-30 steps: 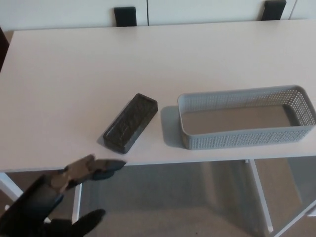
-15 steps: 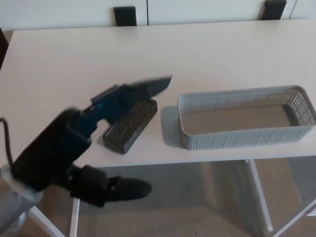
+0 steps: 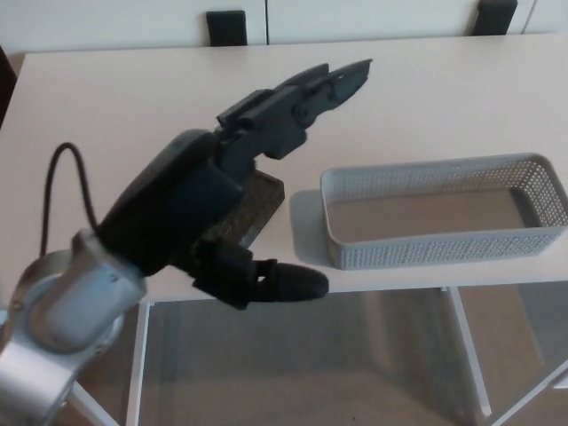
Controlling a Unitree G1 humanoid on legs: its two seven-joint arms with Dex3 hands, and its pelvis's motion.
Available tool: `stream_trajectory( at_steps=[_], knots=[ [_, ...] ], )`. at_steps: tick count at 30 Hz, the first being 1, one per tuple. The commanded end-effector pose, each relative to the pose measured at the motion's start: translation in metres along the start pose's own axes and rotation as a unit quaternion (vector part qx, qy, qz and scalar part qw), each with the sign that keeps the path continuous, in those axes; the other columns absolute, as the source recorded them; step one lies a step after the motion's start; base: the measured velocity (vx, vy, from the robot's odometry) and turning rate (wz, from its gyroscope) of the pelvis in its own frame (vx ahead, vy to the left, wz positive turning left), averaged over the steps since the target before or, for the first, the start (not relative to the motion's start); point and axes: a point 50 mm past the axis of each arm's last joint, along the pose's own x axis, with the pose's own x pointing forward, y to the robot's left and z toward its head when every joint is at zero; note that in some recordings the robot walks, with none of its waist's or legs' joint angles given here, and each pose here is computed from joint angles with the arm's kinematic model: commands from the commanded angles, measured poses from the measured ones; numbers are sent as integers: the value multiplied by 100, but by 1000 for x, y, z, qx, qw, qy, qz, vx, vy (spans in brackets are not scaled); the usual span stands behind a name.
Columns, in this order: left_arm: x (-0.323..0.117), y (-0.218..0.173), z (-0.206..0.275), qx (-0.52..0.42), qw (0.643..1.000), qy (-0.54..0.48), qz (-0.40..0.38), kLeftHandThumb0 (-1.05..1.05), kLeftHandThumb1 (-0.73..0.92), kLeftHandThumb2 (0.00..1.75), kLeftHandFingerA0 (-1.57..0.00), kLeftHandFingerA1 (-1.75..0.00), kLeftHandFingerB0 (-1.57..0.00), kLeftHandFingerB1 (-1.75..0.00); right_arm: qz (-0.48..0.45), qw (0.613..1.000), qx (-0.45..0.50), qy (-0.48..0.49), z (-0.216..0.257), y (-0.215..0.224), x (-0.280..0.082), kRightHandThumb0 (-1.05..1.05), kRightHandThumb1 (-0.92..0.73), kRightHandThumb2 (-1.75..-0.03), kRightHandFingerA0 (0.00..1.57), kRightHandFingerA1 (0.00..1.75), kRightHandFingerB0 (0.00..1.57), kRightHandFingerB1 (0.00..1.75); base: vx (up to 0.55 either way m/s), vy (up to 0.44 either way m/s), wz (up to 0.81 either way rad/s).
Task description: The robot walks towards a desk on which an eraser is kept on the left hand side and a container is kept on the right hand side. The robot picks up the eraser using its left hand and places it in the container.
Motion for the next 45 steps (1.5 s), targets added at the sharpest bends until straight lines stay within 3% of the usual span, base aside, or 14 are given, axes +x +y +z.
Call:
stream_trajectory(
  at_steps=[1, 8, 9, 10, 13, 14, 21, 22, 28, 43, 44, 45],
  knots=[
    [5, -21, -83, 197, 918, 345, 16, -58, 39, 71, 0, -1, -4, -10, -9, 1000, -6, -6, 5, -9, 2, -38, -53, -54, 66, 66, 54, 54, 0, 0, 0],
    [-2, -31, -102, 223, 891, 394, 28, -53, 36, 68, 0, 0, -8, -14, -7, 1000, 1, -5, 5, -9, 2, -36, -52, -54, 68, 67, 55, 55, 0, 0, 0],
    [-3, -32, -104, 228, 889, 395, 30, -50, 35, 67, 0, 0, -8, -14, -8, 1000, -1, -4, 4, -9, 2, -36, -35, -82, 67, 75, 47, 63, 0, 0, 0],
    [-4, -33, -106, 236, 886, 398, 32, -49, 34, 66, 0, 0, -8, -14, -10, 1000, -5, 0, 4, -9, 3, -38, -36, -82, 68, 75, 47, 63, 0, 0, 0],
    [-5, -33, -107, 245, 882, 401, 40, -47, 33, 65, 0, 0, -8, -15, -7, 1000, -4, -2, 5, -9, 3, -36, -36, -82, 69, 76, 47, 63, 0, 0, 0],
    [-6, -33, -108, 249, 881, 400, 44, -47, 33, 64, 0, -1, -8, -17, -7, 1000, -5, -3, 5, -9, 3, -35, -53, -54, 70, 67, 56, 54, 0, 0, 0],
    [-11, -33, -111, 282, 873, 393, 64, -44, 31, 63, 0, -1, -9, -19, 0, 1000, 0, 3, 3, -8, 2, -35, -53, -54, 69, 65, 57, 54, 0, 0, 0],
    [-13, -34, -110, 285, 872, 392, 67, -43, 31, 63, 0, 0, -9, -18, 0, 1000, -2, 7, 2, -9, 2, -37, -37, -81, 69, 75, 48, 62, 0, 0, 0],
    [-15, -33, -111, 308, 864, 391, 70, -46, 31, 62, 0, -1, -8, -16, 2, 1000, -28, 10, 3, -9, 3, -40, -39, -82, 72, 75, 49, 62, 0, 0, 0],
    [-18, -41, -112, 338, 853, 392, 71, -47, 31, 63, 0, -1, -8, -18, 9, 999, -35, 9, 2, -7, 2, -39, -37, -81, 75, 76, 54, 64, 0, 0, 0],
    [-18, -41, -112, 339, 852, 392, 72, -47, 31, 63, 0, 0, -9, -19, 9, 999, -35, 9, 2, -7, 2, -38, -52, -54, 76, 66, 64, 55, 0, 0, 0],
    [-18, -42, -113, 343, 850, 394, 72, -47, 31, 63, 0, -1, -8, -18, 9, 999, -34, 8, 3, -7, 2, -39, -37, -81, 75, 76, 54, 64, 0, 0, 0]
  ],
)
